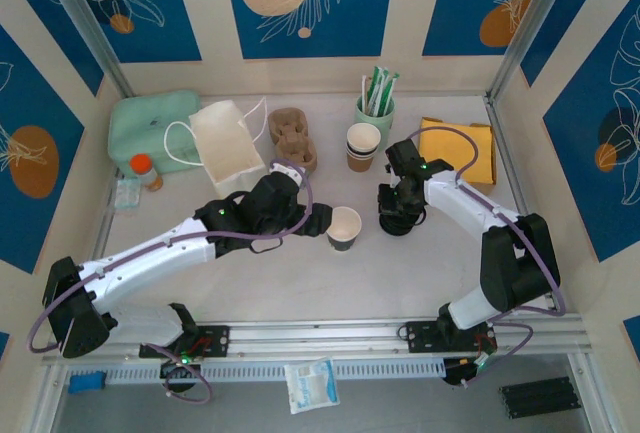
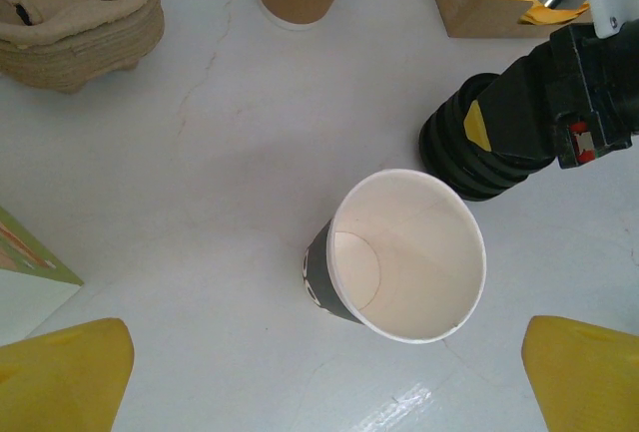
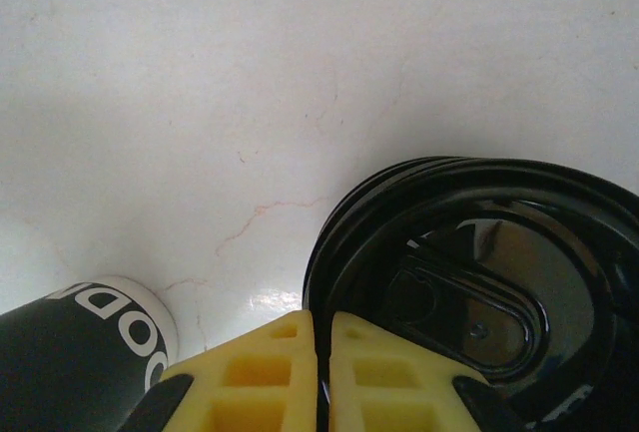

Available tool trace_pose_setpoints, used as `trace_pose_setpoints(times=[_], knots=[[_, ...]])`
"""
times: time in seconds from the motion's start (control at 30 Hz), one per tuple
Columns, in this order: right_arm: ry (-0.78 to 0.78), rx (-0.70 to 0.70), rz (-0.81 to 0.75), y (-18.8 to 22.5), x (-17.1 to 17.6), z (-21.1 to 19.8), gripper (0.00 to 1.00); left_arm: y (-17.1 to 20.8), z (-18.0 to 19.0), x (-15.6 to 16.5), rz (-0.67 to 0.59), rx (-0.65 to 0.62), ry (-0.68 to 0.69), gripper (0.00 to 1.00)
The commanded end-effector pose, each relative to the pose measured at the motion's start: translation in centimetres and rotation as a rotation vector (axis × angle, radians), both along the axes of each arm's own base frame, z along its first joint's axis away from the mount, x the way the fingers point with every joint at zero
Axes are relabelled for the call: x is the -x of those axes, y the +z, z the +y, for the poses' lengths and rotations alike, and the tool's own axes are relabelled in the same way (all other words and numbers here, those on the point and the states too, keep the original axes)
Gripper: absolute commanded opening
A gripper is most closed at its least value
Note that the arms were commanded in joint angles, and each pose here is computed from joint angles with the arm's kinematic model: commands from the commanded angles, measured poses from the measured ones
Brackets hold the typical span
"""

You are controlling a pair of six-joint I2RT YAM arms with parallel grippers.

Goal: Pack the takeout coffee

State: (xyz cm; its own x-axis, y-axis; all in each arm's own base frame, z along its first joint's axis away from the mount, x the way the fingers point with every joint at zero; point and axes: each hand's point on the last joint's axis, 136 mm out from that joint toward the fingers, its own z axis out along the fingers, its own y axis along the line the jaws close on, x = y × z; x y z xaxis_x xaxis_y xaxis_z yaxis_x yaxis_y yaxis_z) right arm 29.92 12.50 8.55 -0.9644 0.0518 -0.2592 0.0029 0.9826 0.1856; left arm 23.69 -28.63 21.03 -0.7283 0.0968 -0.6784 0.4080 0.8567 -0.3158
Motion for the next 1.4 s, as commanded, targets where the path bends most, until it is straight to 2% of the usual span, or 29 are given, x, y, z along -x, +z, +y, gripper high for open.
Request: trace_pose_setpoints(times=[0.0,0.43,0.6,0.73,0.9,1.07,1.37], knots=[[0.005,-0.022,-0.060,2.5,-0.5,0.4,0.07,1.3,-0.8,0.1,-0.010,0.033,-0.011,0.99],[-0.014,-0.060,-0.135,5.7,-0.3,0.3,0.05,1.3,-0.9,0.1,-0.006,0.042,-0.013,0.99],[-0.007,-0.169,-0.194,9.2,0.2,1.4,0.05,1.7,-1.5,0.2,-0.001,0.084,-0.021,0.99],[0.023,-0.318,-0.255,13.1,0.8,3.1,0.04,2.6,-2.2,0.2,0.004,0.146,-0.022,0.99],[0.083,-0.572,-0.318,18.3,1.9,5.6,0.05,4.6,-3.0,-0.5,0.009,0.287,0.006,0.99],[0.158,-0.830,-0.344,23.1,3.3,7.7,0.05,7.9,-3.0,-1.8,0.012,0.496,0.063,0.99],[0.303,-1.121,-0.393,30.2,5.0,9.5,0.05,15.3,-0.9,-2.7,-0.057,0.862,0.150,1.00]])
